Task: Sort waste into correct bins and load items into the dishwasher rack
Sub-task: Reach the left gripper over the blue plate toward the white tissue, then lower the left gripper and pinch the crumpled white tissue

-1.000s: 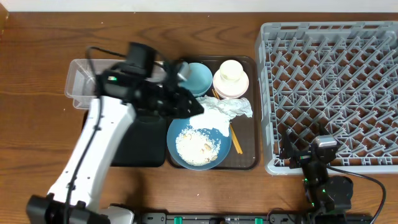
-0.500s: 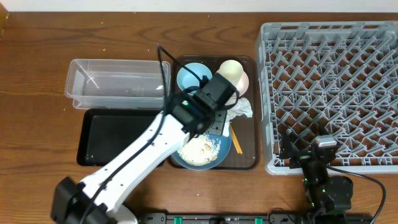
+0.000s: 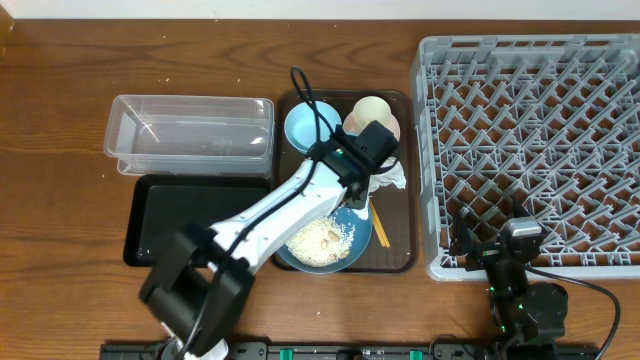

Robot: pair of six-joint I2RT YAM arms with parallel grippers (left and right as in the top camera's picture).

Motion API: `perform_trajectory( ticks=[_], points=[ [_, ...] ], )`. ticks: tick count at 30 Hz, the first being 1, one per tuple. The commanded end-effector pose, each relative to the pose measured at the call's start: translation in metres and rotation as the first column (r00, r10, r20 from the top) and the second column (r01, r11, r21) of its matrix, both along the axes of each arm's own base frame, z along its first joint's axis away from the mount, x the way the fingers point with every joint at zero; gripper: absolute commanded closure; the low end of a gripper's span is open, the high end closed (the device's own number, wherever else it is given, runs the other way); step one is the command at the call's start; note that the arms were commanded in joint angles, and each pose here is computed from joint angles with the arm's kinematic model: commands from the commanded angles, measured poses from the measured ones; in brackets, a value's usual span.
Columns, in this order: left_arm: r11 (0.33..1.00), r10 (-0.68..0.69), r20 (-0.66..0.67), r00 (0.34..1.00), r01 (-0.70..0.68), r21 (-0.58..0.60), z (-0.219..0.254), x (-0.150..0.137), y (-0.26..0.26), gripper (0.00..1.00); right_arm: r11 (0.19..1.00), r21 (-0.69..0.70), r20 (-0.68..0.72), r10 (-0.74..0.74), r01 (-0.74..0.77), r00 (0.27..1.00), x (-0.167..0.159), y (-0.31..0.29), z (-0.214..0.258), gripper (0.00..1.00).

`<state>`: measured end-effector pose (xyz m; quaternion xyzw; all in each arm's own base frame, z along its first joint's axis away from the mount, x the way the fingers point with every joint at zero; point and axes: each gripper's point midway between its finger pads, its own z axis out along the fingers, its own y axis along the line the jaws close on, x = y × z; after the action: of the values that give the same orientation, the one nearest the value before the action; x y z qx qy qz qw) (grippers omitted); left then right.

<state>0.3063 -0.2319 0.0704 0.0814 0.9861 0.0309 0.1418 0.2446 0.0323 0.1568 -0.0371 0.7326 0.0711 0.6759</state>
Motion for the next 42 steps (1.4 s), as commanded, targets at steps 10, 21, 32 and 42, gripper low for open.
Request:
perform_trajectory(
  ticks=[10, 21, 32, 42],
  points=[
    [0.997, 0.009, -0.028, 1.0, -0.007, 0.073, -0.033, 0.004, 0.007, 0.47, 1.0, -0.001, -0.003, 0.003, -0.003, 1.0, 0.0, 0.001, -0.001, 0.01],
    [0.995, 0.014, 0.002, 1.0, -0.015, 0.098, -0.036, 0.011, 0.009, 0.53, 1.0, -0.001, -0.003, 0.003, -0.003, 1.0, 0.0, 0.001, -0.001, 0.01],
    [0.997, 0.014, 0.018, 1.0, -0.016, 0.082, -0.039, 0.014, 0.006, 0.65, 1.0, -0.001, -0.003, 0.003, -0.003, 1.0, 0.0, 0.001, -0.001, 0.01],
    [0.995, -0.016, 0.011, 1.0, 0.015, 0.1, -0.031, 0.011, 0.01, 0.94, 1.0, -0.001, -0.003, 0.003, -0.003, 1.0, 0.0, 0.001, -0.001, 0.01]
  ],
)
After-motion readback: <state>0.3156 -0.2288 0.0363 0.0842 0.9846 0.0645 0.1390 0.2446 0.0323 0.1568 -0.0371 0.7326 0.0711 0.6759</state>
